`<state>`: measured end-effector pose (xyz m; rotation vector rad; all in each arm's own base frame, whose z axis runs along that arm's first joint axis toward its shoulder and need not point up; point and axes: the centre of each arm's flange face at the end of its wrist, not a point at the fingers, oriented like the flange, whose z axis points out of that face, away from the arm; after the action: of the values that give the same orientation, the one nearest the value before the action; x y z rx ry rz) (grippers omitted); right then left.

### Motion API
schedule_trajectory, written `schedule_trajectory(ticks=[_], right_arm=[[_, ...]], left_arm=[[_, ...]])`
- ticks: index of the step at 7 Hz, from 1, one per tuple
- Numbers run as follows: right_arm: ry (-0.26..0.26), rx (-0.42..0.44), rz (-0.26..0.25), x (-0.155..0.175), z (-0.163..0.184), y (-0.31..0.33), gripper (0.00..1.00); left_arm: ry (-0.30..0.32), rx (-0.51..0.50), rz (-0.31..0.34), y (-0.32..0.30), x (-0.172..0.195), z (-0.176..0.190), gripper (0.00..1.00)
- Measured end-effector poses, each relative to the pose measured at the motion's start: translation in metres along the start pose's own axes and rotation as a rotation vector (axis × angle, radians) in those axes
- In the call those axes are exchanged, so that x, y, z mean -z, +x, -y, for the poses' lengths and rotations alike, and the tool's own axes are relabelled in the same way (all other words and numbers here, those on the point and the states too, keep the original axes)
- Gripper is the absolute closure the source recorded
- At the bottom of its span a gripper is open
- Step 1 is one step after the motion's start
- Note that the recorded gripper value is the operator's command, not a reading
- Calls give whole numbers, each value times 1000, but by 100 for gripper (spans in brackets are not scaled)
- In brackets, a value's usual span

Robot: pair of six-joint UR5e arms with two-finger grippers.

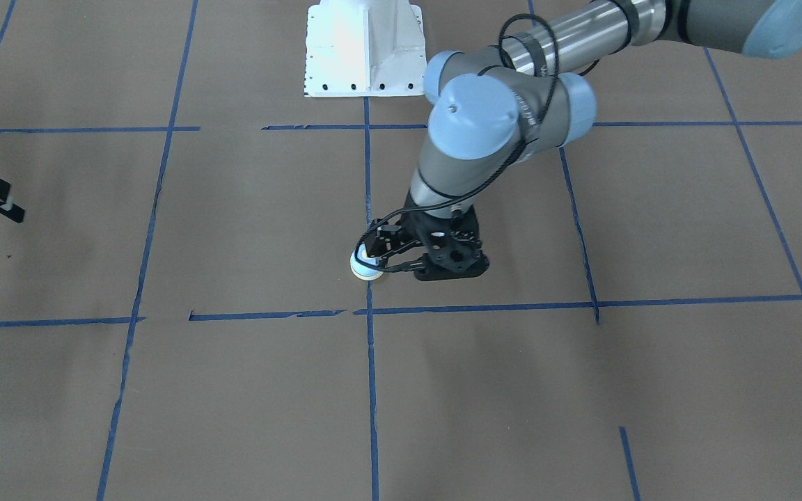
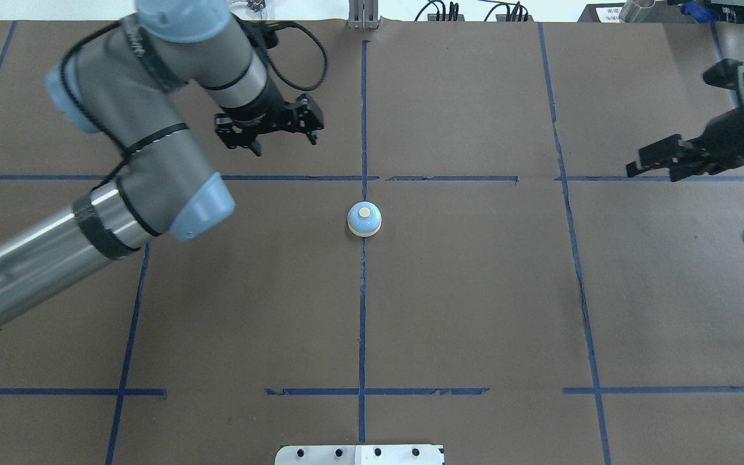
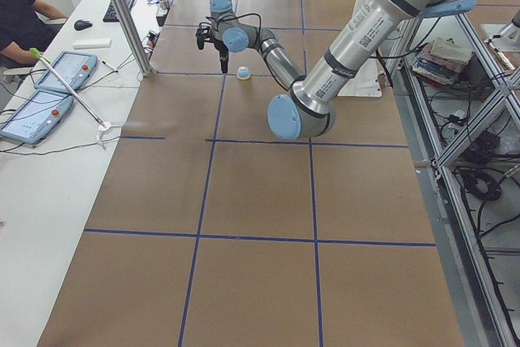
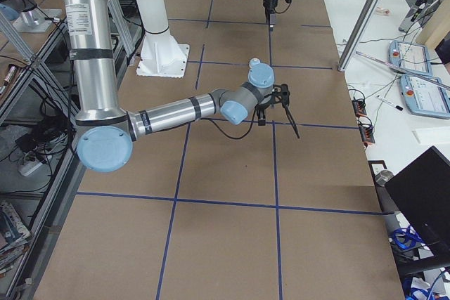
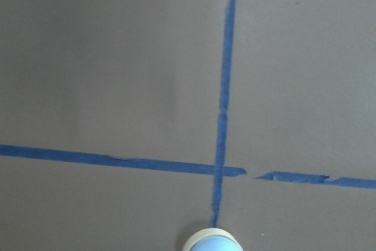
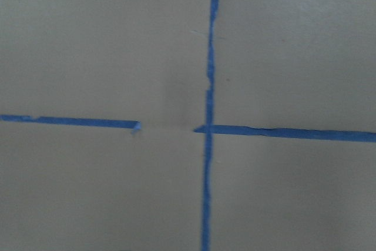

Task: Place and press bell with both arms
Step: 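Withdraw the left gripper while moving the right gripper above the bell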

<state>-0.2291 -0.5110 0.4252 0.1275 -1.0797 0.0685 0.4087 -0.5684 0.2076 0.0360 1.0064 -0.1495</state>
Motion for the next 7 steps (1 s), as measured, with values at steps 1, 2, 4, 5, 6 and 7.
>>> schedule_trajectory(ticks=[1,2,4,5,6,7], right_arm=[[24,-85,7,-38,-6,-77,24],[44,-149,-6,-76,-22,-157,58],[93,-219,-112,-126,-55,-308,96],[97,-267,-142,-143,-57,-355,99],[93,-325,-176,-169,-51,-397,100],[86,-362,-215,-194,-46,-420,100]], left_arm=[[1,-21,-8,-53,26,4,2],[11,-34,-2,-97,44,3,2],[23,-68,33,-172,63,-11,1],[23,-79,51,-198,67,-20,1],[23,-81,63,-213,69,-26,1],[21,-80,70,-221,69,-29,1]])
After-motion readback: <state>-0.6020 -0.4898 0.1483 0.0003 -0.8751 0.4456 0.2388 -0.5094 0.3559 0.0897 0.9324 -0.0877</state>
